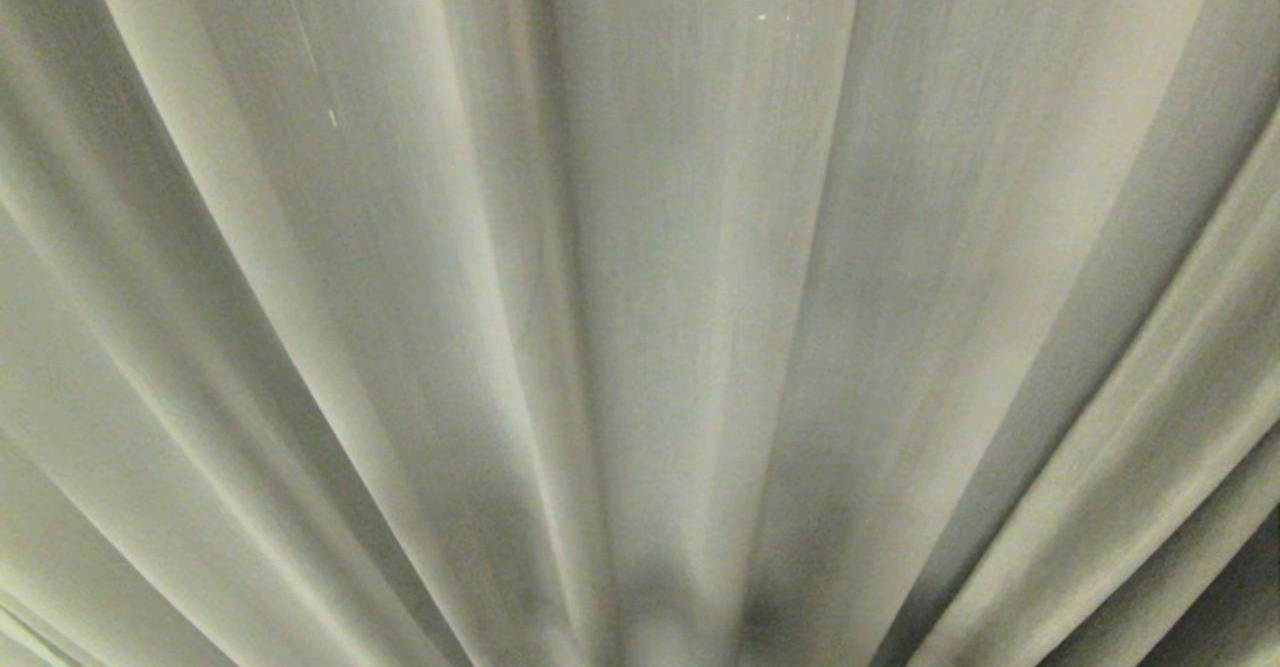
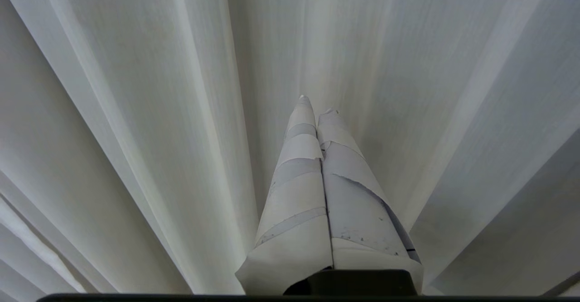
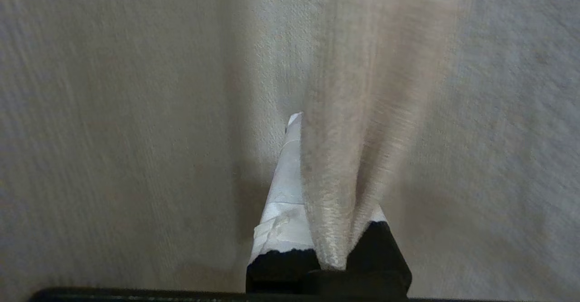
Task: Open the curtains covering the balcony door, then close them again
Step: Close the outer curtains on both sides
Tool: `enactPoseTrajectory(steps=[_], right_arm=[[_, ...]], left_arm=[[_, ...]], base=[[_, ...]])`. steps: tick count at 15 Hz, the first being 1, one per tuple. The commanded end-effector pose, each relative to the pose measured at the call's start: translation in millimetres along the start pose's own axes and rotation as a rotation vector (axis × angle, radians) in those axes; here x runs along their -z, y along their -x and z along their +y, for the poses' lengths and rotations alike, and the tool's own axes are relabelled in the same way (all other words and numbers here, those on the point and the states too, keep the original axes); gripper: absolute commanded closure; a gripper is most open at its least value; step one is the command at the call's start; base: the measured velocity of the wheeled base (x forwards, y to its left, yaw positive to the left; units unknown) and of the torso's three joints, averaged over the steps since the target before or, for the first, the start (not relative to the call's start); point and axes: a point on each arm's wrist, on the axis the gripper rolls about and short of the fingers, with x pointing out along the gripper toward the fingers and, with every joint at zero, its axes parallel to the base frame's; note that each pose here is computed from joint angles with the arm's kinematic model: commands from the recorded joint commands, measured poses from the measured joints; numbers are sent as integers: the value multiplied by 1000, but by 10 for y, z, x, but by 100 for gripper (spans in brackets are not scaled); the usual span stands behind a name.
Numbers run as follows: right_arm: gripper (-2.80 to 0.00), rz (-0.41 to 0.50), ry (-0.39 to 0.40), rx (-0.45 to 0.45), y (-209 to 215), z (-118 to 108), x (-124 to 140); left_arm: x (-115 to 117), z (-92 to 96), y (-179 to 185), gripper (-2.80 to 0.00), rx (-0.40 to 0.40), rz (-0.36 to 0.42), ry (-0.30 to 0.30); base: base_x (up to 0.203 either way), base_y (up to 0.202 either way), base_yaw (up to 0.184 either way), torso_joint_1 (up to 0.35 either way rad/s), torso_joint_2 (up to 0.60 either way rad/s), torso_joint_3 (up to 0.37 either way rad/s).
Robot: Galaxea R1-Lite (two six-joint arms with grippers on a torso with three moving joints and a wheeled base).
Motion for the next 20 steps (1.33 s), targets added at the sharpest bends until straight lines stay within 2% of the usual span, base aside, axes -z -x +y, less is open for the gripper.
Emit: enactPoseTrajectory(steps=[1,8,11,15,20], right_arm=[[0,-37,-8,-40,-24,107,-85],[0,-94,-111,-292,105,826,-291],[0,-93,-120,-395,213,1111,-343],[0,-82,-113,-453,316,1400,-307],[0,-62,-80,-482,363,1634,-220]], left_arm=[[-1,0,0,0,-1,-1,1],[-1,0,0,0,-1,-1,1],[-1,0,0,0,-1,-1,1],[-1,0,0,0,-2,-1,1],[-1,0,0,0,-1,-1,1]], base=[[0,0,0,0,0,0],[0,0,0,0,0,0],[0,0,0,0,0,0],[0,0,0,0,0,0],[0,0,0,0,0,0]])
